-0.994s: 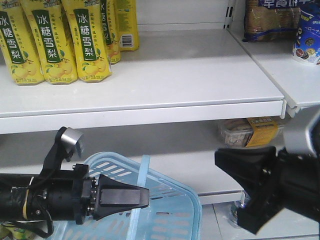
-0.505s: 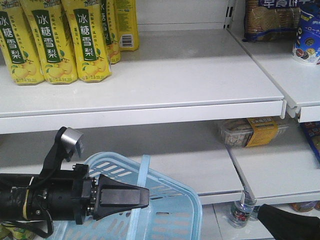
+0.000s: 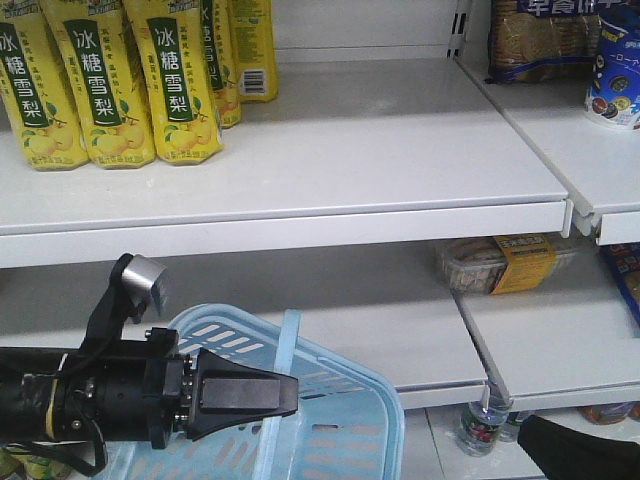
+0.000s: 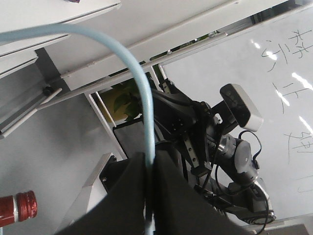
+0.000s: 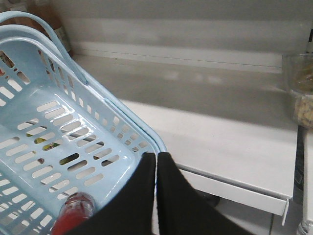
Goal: Place coke in basket with both arms
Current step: 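Open the right gripper and withdraw it from the basket, then swing the left gripper with the basket back toward the robot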
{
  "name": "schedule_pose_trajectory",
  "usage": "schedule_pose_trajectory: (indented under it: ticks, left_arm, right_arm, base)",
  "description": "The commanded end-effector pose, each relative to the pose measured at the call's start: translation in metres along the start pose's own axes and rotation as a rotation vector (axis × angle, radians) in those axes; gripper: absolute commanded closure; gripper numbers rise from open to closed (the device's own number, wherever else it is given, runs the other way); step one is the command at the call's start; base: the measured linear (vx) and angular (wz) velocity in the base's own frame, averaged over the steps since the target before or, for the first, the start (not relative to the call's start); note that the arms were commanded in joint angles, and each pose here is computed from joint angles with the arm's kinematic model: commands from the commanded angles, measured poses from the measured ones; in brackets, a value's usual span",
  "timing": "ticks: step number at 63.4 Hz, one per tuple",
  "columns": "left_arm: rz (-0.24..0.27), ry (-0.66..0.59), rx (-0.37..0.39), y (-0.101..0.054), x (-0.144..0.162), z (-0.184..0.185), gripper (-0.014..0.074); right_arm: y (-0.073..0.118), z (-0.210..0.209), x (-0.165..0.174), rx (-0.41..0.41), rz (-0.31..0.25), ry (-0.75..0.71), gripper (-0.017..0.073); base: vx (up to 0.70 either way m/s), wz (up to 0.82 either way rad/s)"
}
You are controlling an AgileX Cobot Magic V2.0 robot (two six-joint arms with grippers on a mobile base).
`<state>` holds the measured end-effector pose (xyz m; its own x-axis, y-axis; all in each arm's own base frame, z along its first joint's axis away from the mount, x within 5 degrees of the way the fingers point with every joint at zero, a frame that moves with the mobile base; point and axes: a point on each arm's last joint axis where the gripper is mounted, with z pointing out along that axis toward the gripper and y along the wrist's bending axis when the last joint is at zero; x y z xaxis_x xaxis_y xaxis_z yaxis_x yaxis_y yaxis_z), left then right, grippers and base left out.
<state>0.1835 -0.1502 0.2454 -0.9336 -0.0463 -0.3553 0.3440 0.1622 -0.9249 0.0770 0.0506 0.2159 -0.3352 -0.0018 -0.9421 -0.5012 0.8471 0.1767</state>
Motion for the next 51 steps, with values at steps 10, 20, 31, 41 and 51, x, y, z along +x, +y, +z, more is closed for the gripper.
schedule_pose_trajectory:
  ticks: [10, 20, 31, 41, 51]
  left_arm:
    - [0.022, 0.008, 0.259, -0.033, -0.003, -0.004, 0.0601]
    - [0.017, 0.007, 0.260, -0.033, -0.003, -0.004, 0.0601]
    - [-0.005, 0.027, 0.252, -0.033, -0.001, -0.004, 0.0601]
    - [0.027, 0.027, 0.267, -0.046, 0.003, -0.009, 0.0601]
    - [0.110, 0.032, 0.289, -0.068, 0.013, -0.020, 0.0601]
  right_arm:
    - [-0.002, -0.001, -0.011, 0.034, 0.008, -0.055, 0.0561]
    - [-0.002, -0.001, -0.011, 0.034, 0.008, -0.055, 0.0561]
    - [-0.002, -0.001, -0.011, 0.034, 0.008, -0.055, 0.0561]
    - [-0.002, -0.001, -0.011, 0.034, 0.008, -0.055, 0.0561]
    - [-0.002, -0.001, -0.011, 0.034, 0.008, -0.055, 0.0561]
  base:
    - [0.00, 0.00]
    - [0.00, 0.00]
    - [0.00, 0.00]
    - [0.00, 0.00]
    - [0.00, 0.00]
